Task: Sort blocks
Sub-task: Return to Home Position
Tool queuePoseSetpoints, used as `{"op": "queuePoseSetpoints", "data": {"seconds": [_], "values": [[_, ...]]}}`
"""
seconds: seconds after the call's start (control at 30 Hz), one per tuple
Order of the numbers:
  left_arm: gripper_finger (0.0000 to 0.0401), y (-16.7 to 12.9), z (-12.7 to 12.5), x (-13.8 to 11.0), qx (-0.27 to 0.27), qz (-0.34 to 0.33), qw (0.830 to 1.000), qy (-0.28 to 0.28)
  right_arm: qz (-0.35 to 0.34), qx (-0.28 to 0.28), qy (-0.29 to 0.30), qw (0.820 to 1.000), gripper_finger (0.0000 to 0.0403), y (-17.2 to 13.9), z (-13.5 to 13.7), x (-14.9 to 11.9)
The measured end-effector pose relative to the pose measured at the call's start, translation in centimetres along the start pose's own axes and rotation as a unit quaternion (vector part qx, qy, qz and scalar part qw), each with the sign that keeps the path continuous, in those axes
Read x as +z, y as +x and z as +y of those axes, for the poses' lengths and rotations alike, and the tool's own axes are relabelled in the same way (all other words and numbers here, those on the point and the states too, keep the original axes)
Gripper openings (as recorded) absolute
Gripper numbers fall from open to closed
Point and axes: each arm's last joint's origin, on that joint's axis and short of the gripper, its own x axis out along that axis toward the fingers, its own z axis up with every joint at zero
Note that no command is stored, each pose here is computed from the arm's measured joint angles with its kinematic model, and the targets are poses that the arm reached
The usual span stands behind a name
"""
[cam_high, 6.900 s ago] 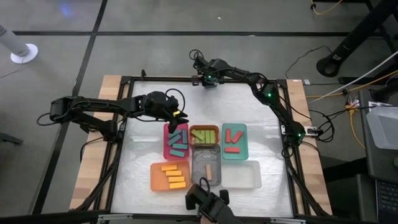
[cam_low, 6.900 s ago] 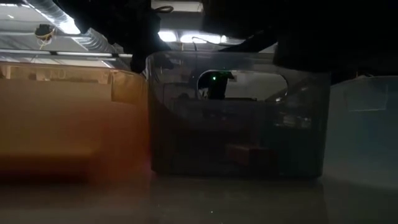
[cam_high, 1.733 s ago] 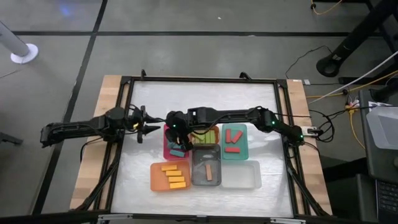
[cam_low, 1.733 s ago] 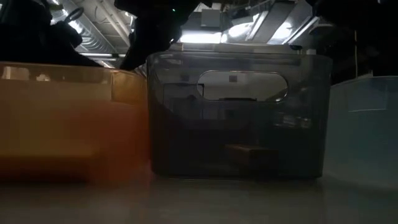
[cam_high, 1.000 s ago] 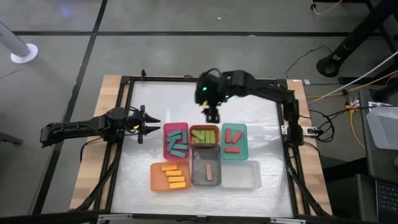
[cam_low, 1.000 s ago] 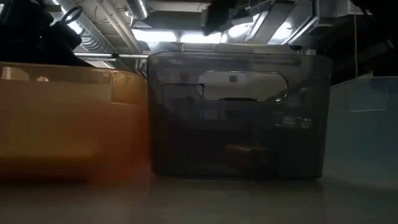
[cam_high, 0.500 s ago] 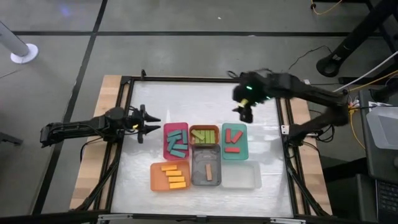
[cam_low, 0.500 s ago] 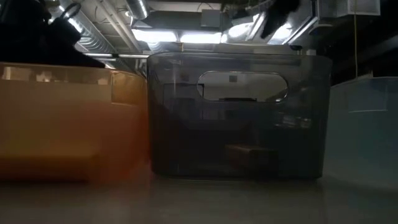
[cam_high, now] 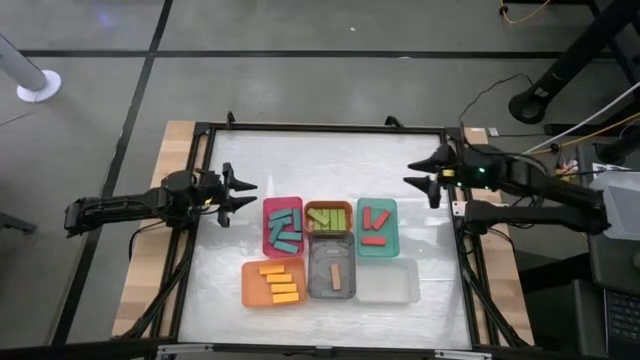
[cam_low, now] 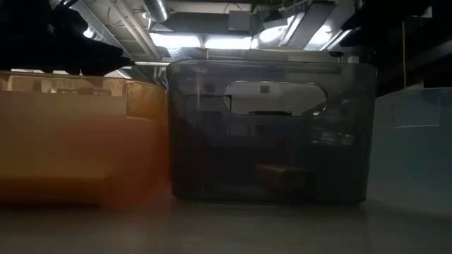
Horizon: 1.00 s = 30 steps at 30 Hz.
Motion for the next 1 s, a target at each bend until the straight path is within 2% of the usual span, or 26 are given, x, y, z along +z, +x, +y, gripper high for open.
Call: {"op": "queuePoseSetpoints", "data": {"seconds": [0.1,0.3,0.43,0.6,0.8,1.0], "values": [[0.0143,-0.1,0.0,0.1,-0.001,-0.004,1.000,-0.001,-0.026,-0.004,0.012,1.000,0.0225,-1.5,-0.3,-1.0],[0.0143,-0.7,-0.1,0.5,-0.003,-0.029,0.999,0.018,-0.087,0.008,0.015,0.996,0.0225,-4.3,-0.5,-1.4],[0.0143,-1.3,-0.1,0.3,-0.003,-0.024,1.000,0.009,-0.119,0.015,0.015,0.993,0.0225,-5.9,-0.6,-1.7],[0.0143,-1.3,-0.2,0.1,-0.006,-0.016,1.000,0.008,-0.143,-0.006,0.030,0.989,0.0225,-7.1,-0.9,-2.3],[0.0143,-1.3,-0.2,0.2,-0.006,-0.021,1.000,0.013,-0.135,-0.036,0.057,0.989,0.0225,-8.1,-1.4,-3.5],[0.0143,-1.3,-0.1,0.0,-0.006,-0.012,1.000,0.012,-0.151,-0.044,0.049,0.986,0.0225,-6.3,-1.9,-5.2]]}}
